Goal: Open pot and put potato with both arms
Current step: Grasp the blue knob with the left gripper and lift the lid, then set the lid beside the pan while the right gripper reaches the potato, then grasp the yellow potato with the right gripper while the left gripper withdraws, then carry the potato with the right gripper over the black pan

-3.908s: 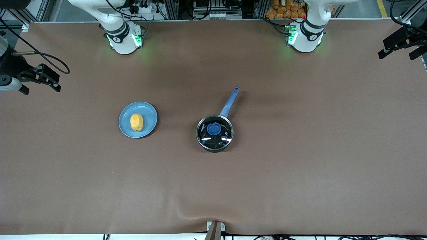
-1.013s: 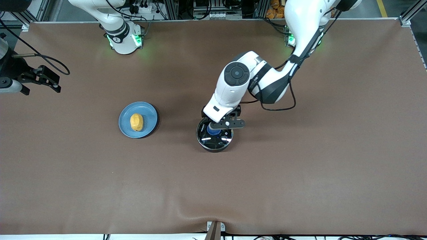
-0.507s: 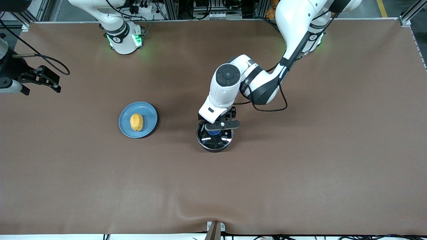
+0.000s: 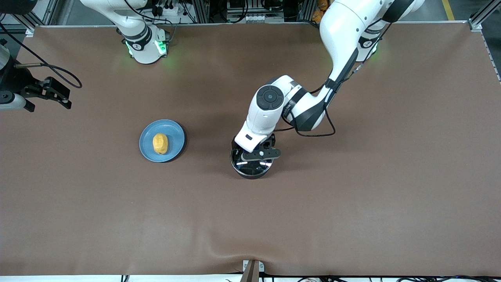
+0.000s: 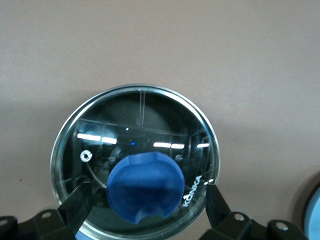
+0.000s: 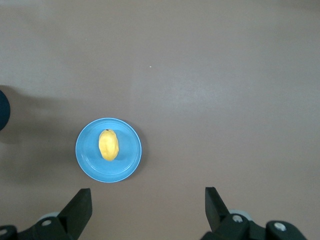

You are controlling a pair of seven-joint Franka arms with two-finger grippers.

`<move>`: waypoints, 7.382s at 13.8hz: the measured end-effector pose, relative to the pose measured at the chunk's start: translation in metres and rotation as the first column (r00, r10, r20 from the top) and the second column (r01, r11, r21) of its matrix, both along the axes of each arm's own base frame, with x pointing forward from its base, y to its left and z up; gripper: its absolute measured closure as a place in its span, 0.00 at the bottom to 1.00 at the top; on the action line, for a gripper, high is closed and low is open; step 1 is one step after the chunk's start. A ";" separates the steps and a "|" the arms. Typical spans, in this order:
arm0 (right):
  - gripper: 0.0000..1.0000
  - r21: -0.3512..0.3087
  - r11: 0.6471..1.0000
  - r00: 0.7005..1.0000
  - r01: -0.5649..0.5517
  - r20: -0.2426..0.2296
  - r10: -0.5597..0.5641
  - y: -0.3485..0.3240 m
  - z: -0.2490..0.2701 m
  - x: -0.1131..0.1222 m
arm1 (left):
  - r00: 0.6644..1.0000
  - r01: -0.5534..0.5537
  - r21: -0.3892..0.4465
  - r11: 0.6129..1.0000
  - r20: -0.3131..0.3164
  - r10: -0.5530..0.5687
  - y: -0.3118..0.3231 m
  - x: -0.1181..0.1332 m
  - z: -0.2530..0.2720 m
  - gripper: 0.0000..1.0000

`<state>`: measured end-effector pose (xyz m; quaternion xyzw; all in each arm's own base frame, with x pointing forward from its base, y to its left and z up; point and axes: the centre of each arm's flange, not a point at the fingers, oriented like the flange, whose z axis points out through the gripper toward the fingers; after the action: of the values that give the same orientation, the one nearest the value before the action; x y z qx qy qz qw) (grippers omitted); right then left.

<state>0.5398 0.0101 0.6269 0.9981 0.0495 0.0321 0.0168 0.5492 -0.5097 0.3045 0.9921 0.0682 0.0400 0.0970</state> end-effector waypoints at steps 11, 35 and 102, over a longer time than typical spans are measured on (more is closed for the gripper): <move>0.00 0.000 1.000 1.000 0.000 -0.002 0.000 0.000 -0.001 0.001 | 1.000 -0.005 -0.016 1.000 0.024 0.006 -0.002 0.005 -0.018 0.22; 0.00 0.065 0.998 0.999 0.006 -0.039 -0.003 0.007 -0.045 0.012 | 0.999 -0.023 0.040 0.999 -0.034 0.024 0.191 0.086 0.128 0.39; 0.44 0.061 0.994 0.992 0.090 -0.096 -0.084 0.289 -0.158 0.019 | 0.993 0.090 0.181 0.979 -0.090 -0.074 0.489 -0.021 0.362 0.00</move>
<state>0.5585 0.2993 0.4685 0.9997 0.0056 -0.0137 -0.0168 0.5278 -0.0210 0.6665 0.9996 0.0273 0.0008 0.0033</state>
